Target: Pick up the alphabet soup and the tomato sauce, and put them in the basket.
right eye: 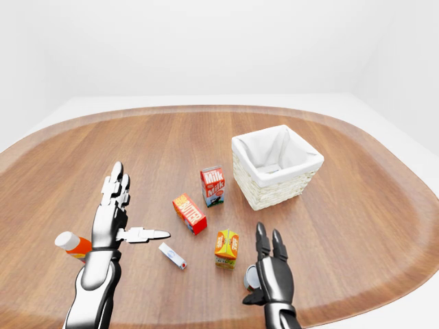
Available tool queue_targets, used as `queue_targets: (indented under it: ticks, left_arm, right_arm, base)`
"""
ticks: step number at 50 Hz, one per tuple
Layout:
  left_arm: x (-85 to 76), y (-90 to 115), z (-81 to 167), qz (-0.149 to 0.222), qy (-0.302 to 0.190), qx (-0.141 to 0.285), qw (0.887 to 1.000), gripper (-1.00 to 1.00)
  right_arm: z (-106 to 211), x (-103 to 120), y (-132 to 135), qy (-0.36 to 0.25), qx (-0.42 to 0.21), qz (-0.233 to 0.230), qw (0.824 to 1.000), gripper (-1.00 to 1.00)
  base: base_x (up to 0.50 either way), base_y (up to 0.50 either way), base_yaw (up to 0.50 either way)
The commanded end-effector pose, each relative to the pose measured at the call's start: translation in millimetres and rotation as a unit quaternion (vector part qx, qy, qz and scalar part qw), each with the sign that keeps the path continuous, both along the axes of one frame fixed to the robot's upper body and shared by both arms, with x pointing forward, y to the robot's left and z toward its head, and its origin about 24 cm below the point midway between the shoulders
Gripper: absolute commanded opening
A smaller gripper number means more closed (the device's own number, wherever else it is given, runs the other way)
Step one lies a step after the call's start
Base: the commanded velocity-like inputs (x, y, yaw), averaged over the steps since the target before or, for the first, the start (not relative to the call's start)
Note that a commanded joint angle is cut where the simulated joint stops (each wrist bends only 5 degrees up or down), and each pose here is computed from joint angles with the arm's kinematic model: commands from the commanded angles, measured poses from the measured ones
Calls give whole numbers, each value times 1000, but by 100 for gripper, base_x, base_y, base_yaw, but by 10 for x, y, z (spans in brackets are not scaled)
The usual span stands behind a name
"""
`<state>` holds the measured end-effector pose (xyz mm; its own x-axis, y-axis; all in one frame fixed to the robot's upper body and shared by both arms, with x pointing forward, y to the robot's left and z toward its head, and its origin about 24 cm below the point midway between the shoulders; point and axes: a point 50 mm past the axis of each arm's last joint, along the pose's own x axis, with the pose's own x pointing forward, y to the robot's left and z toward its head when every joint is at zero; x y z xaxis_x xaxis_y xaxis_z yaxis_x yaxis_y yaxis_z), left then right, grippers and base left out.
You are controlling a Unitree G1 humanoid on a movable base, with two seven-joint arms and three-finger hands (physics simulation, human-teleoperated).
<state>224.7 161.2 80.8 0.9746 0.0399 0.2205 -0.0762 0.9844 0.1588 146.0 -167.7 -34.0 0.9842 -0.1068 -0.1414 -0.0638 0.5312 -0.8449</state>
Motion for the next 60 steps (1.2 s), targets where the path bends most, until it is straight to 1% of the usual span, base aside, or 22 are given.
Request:
queue_targets:
  ticks: [1, 23, 60]
  left_arm:
    - [-1, -6, -8, -3, 2, 0, 1000, 100]
    - [-1, -6, -8, -3, 2, 0, 1000, 100]
    - [2, -5, -2, -3, 1, -1, 1000, 100]
  right_arm:
    - [-60, 8, 2, 5, -6, -1, 1000, 100]
    - [-198, 4, 31, 16, -24, 5, 1000, 100]
    - [-288, -15, 35, 27, -33, 8, 999, 100]
  base:
    - [0, 0, 0]
    - [0, 0, 0]
    - [0, 0, 0]
